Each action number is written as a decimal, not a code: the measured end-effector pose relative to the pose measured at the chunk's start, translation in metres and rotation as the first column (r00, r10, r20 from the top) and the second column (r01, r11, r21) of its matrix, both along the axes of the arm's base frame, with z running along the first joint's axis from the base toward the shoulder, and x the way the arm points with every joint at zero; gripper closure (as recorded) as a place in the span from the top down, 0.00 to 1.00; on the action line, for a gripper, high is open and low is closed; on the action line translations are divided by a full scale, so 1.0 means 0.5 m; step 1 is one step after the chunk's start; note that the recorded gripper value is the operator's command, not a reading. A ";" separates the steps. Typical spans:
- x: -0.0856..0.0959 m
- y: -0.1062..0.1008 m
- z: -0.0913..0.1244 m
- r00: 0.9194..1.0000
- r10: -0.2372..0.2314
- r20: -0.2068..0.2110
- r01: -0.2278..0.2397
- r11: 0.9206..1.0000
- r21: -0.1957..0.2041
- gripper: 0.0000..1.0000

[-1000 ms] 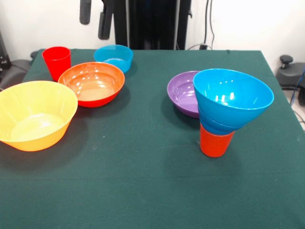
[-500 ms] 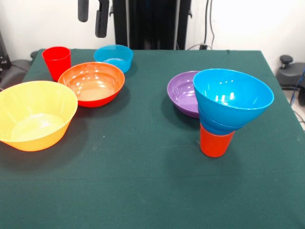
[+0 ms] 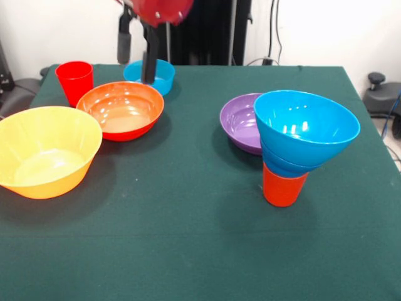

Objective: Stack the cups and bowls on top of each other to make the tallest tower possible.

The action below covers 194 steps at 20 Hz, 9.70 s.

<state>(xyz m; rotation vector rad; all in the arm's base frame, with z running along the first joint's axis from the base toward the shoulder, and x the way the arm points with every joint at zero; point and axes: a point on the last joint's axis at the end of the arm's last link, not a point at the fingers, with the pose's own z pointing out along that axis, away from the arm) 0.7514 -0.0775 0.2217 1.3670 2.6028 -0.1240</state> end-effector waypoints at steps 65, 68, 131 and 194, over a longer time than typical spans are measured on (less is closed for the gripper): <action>-0.347 0.094 -0.436 0.965 0.170 -0.200 -0.173 0.985 0.005 1.00; -0.356 0.095 -0.438 0.964 0.169 -0.207 -0.171 0.985 0.008 1.00; -0.485 -0.085 -0.432 0.938 0.118 -0.326 -0.127 0.992 -0.006 0.00; 0.153 0.360 -0.039 0.906 -0.186 -0.380 0.231 0.970 0.078 0.00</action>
